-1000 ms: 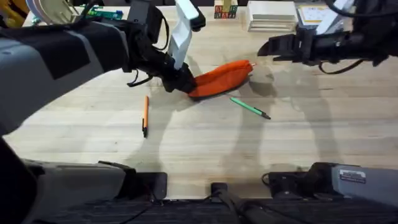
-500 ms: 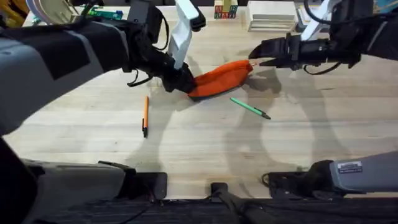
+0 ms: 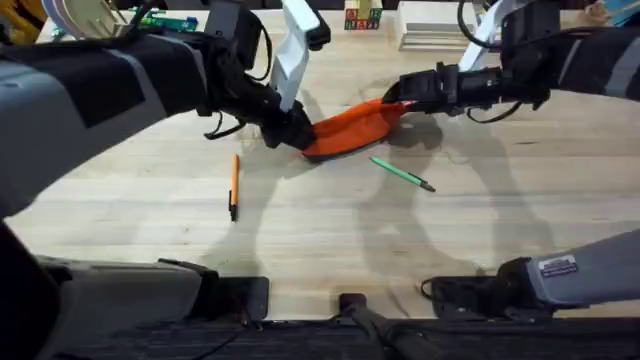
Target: Unzip the bag, pick up the pens from the table one at a time and place them inside, then zip the bag closed.
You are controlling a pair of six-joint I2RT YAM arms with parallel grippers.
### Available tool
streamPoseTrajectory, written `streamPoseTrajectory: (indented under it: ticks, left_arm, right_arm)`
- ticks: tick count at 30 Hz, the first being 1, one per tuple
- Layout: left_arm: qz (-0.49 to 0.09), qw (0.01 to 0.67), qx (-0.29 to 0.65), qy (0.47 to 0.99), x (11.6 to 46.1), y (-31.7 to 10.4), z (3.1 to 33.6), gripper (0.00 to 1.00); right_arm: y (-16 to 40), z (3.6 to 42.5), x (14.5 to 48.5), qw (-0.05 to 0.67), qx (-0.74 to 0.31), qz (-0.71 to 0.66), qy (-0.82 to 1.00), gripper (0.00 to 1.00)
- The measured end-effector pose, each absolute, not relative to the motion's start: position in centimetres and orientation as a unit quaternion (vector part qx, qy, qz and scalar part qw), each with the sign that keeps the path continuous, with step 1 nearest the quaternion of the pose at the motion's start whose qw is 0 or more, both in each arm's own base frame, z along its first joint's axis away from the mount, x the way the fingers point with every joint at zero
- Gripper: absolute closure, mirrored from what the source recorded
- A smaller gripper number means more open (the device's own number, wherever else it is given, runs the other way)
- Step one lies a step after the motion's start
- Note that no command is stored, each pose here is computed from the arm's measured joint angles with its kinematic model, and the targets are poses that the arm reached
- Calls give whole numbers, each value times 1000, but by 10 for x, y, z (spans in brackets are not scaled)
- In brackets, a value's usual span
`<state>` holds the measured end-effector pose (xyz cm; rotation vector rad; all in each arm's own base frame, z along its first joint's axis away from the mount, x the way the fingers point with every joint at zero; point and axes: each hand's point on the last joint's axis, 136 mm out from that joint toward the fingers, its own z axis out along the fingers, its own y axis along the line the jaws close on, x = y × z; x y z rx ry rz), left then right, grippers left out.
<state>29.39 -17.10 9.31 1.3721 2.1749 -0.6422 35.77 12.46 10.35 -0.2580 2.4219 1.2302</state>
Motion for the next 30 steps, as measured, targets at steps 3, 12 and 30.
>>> streamPoseTrajectory:
  ticks: [3, 12, 30]
  left_arm:
    - [-235, 243, 502, 796, 294, -171, 93, 958]
    - [-235, 243, 502, 796, 294, -171, 93, 958]
    - [-235, 243, 502, 796, 294, -171, 93, 958]
  right_arm:
    - [129, 109, 360, 215, -104, 450, 860, 6]
    - [138, 124, 358, 223, -120, 490, 834, 6]
    - [136, 130, 339, 178, -90, 532, 823, 5]
